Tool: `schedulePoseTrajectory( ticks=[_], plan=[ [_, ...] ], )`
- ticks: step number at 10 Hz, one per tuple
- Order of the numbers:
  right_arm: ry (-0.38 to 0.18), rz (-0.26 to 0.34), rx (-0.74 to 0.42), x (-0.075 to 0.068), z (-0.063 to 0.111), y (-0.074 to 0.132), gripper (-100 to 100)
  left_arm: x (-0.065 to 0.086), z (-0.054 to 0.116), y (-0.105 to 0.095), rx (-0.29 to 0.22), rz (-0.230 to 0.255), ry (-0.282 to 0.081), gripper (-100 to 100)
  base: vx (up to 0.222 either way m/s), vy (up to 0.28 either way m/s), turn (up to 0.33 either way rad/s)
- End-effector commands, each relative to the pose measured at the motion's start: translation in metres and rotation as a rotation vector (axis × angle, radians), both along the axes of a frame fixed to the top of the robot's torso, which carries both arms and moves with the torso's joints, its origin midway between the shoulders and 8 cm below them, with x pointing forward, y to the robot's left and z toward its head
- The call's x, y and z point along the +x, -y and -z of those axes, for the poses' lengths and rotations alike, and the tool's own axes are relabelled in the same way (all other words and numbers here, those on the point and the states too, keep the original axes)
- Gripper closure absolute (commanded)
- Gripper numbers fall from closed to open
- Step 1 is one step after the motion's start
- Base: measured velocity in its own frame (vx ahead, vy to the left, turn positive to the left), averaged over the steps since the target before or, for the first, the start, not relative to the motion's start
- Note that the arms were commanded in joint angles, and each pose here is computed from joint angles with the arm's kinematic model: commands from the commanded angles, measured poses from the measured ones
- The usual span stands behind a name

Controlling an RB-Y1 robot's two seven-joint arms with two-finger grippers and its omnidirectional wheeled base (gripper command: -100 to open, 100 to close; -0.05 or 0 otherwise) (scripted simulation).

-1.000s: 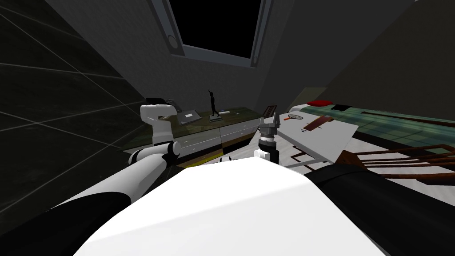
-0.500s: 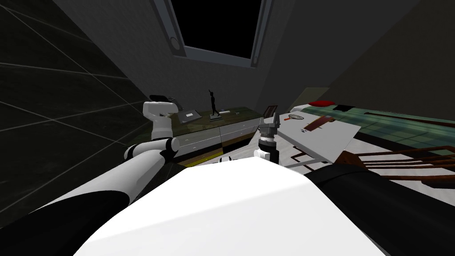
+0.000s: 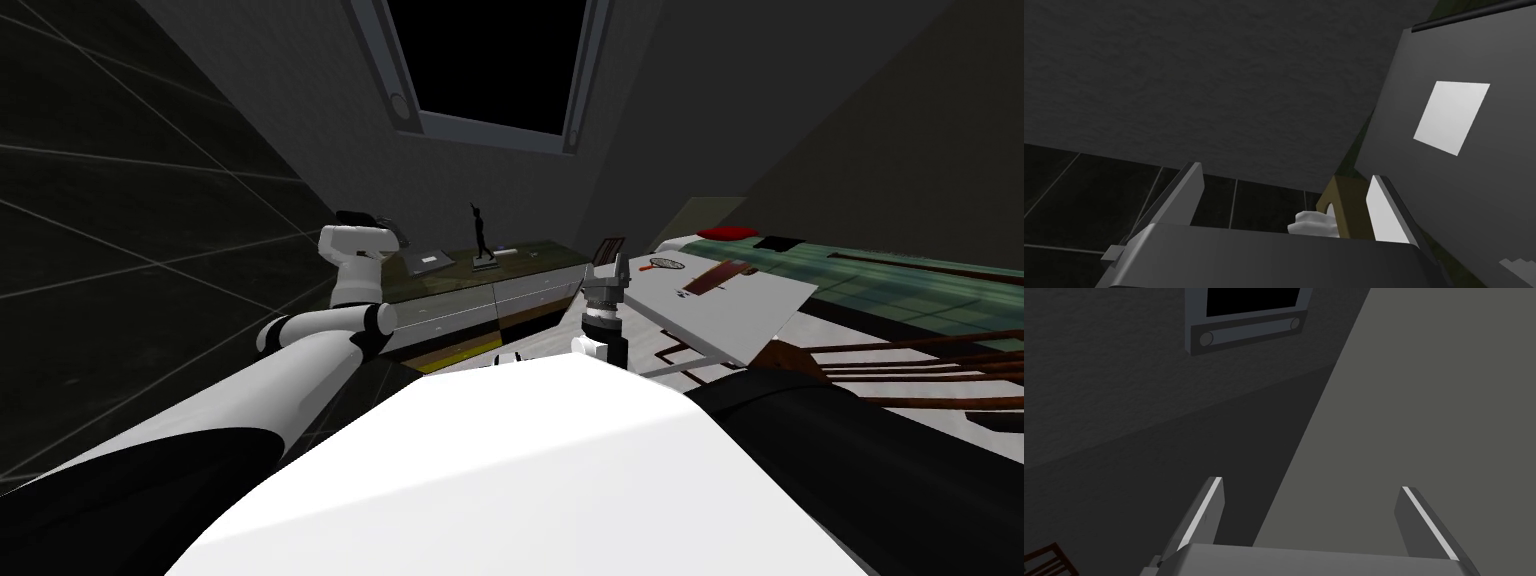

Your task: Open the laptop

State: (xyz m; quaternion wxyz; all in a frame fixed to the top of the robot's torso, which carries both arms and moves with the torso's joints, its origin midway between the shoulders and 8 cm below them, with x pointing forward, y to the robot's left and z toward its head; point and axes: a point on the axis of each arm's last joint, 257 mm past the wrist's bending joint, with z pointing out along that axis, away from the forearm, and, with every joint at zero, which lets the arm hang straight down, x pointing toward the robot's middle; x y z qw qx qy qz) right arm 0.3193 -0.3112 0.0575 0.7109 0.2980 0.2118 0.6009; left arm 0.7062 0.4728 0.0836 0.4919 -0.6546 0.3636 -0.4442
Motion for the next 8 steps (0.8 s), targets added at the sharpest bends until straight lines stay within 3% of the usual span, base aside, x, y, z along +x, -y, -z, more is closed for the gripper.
schedulePoseTrajectory(
  ticks=[1, 2, 3, 4, 7, 8],
  plan=[
    [0.000, 0.000, 0.000, 0.000, 0.000, 0.000, 0, 0.003, 0.034, -0.010, -0.025, -0.019, -0.064, -100, 0.000, 0.000, 0.000],
    [0.000, 0.000, 0.000, 0.000, 0.000, 0.000, 0, 0.005, -0.010, -0.016, 0.007, -0.020, 0.009, -100, -0.052, -0.033, 0.099],
    [0.000, 0.000, 0.000, 0.000, 0.000, 0.000, 0, 0.007, -0.018, -0.013, 0.010, -0.015, 0.026, -100, -0.060, -0.042, 0.065],
    [0.000, 0.000, 0.000, 0.000, 0.000, 0.000, 0, 0.008, -0.020, -0.012, 0.006, -0.015, 0.027, -100, -0.034, -0.019, -0.007],
    [0.000, 0.000, 0.000, 0.000, 0.000, 0.000, 0, 0.009, 0.028, -0.029, -0.030, -0.045, -0.063, -100, -0.005, -0.001, -0.005],
    [0.000, 0.000, 0.000, 0.000, 0.000, 0.000, 0, 0.010, -0.015, -0.040, -0.005, -0.055, 0.011, -100, -0.050, -0.025, 0.091]
  ],
)
